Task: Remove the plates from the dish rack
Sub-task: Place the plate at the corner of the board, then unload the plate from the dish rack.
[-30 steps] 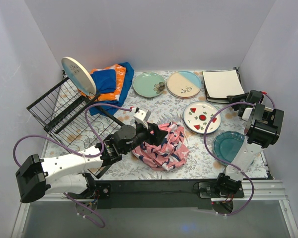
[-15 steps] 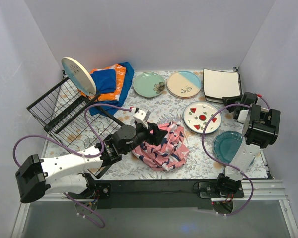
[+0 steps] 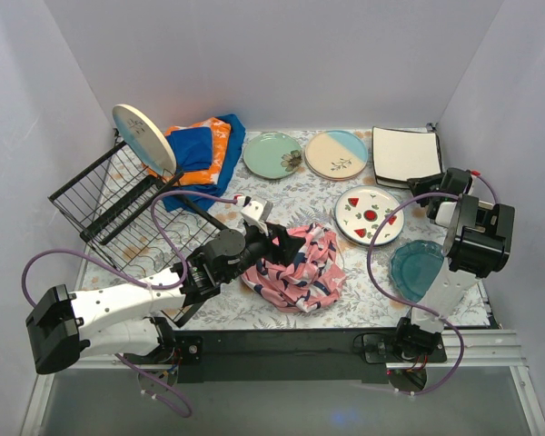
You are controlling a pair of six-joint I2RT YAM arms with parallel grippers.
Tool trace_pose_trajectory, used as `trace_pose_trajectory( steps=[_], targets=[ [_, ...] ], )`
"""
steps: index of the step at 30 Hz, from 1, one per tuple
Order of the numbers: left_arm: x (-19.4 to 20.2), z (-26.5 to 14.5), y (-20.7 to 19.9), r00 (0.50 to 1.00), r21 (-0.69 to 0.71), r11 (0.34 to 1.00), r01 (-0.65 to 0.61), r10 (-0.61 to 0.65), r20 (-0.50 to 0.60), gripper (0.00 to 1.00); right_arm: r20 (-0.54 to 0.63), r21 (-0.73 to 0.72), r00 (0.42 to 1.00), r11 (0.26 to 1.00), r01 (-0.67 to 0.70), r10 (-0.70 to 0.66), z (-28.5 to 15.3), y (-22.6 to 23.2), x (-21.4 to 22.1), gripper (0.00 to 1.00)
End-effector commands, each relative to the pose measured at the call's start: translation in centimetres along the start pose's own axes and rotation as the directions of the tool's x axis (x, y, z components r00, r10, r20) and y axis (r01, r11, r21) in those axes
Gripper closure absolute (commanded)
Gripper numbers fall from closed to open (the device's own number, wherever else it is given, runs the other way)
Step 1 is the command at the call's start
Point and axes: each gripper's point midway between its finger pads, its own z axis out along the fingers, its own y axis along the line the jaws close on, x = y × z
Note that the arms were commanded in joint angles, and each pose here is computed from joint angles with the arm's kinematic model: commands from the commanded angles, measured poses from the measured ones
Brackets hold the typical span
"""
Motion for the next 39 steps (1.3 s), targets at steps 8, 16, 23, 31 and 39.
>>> trace_pose_trajectory(
  steps=[8, 16, 23, 31, 39],
  targets=[
    [-0.7, -0.6, 0.0, 1.000, -0.002, 1.000, -0.003, 0.003, 0.028, 0.36, 0.039, -0.032, 0.990, 0.990, 0.137, -0.135, -2.3, 2.8, -1.6, 0.71],
    [-1.8, 0.2, 0.8, 0.999, -0.086, 0.996, -0.030, 0.032, 0.026, 0.36, -0.093, -0.141, 0.939, 0.938, 0.318, -0.332, -3.8, 6.2, 1.3, 0.69],
    [-7.0, 0.6, 3.0, 0.994, -0.321, 0.947, -0.023, 0.056, 0.095, 0.40, -0.049, -0.269, 0.834, 0.811, 0.519, -0.550, -9.0, 11.9, 5.0, 0.66],
    [-18.5, -2.7, 10.3, 0.938, -0.774, 0.627, -0.091, 0.314, 0.144, 0.41, -0.098, -0.520, 0.651, 0.597, 0.612, -0.753, -15.4, 14.6, 20.1, 0.58],
    [-27.6, -6.5, 17.8, 0.935, -0.890, 0.451, 0.067, 0.284, 0.214, 0.44, -0.063, -0.591, 0.622, 0.531, 0.607, -0.781, -18.8, 15.2, 22.8, 0.56]
  ],
)
